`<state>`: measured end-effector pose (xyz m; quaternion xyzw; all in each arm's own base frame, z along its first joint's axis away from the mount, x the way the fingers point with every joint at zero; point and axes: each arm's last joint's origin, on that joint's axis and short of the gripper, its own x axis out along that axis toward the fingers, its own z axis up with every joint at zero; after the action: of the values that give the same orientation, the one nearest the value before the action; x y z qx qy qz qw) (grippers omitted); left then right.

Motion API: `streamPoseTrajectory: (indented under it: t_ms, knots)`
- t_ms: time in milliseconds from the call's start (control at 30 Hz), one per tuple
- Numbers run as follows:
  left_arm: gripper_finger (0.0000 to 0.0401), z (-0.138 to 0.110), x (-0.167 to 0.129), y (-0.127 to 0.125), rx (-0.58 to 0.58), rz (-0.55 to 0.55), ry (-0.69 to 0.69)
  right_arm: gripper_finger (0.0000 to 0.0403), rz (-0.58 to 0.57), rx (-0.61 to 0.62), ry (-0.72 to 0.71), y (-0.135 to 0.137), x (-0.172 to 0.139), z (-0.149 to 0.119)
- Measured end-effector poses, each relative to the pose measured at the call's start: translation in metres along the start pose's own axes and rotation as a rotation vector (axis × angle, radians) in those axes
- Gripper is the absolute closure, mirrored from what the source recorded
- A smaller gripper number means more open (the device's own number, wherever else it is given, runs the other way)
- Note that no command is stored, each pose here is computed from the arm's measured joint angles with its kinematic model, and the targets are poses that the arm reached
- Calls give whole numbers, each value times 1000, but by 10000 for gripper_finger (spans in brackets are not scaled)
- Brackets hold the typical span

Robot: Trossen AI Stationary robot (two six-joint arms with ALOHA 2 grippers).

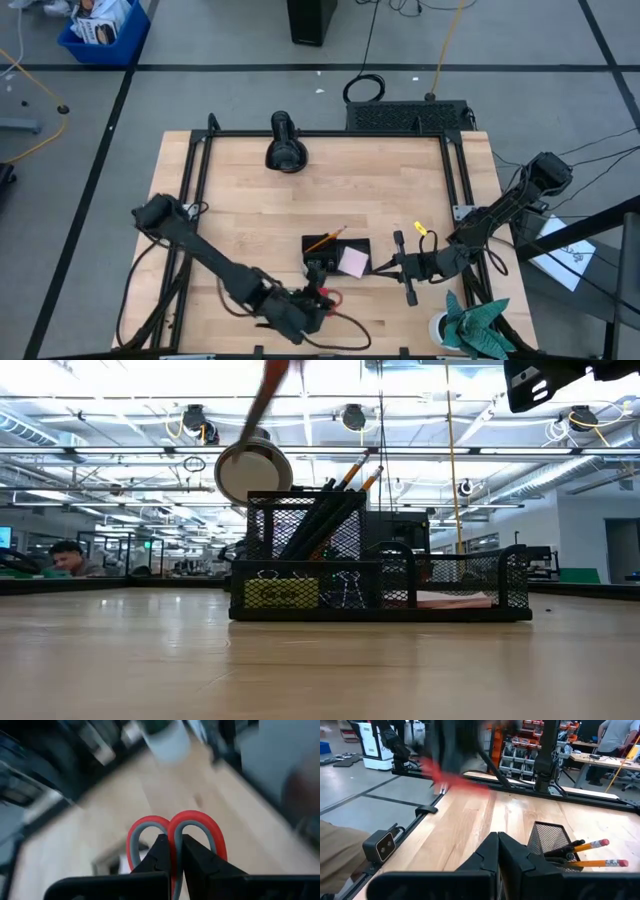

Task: Pick and place office supplies into organizer
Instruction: Put the scissor into the desk organizer

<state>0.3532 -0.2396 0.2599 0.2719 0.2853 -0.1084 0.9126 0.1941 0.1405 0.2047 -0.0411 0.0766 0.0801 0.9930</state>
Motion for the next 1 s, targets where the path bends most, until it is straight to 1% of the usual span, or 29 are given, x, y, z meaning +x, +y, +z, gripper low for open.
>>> streamPoseTrajectory:
  t_ms: [133,233,300,433,500,600,667,867,1000]
  knots:
    - [381,20,-31,20,-99,94,-126,401,0,4,-2,0,0,0]
    - [381,33,-54,40,-206,202,-228,402,0,13,-3,0,0,0]
    - [383,41,-68,54,-288,256,-304,402,0,16,-3,0,0,0]
    - [383,50,-79,76,-469,312,-440,401,1,23,-8,0,0,1]
    - [382,54,-82,86,-527,342,-514,402,1,26,-12,0,0,1]
    - [381,58,-85,99,-554,361,-592,402,2,57,-11,0,0,1]
    - [381,57,-83,104,-554,356,-603,401,4,78,-11,0,0,1]
    - [381,56,-81,108,-540,385,-590,399,7,98,-10,1,0,1]
    - [382,49,-77,104,-553,484,-517,399,8,97,-10,1,0,1]
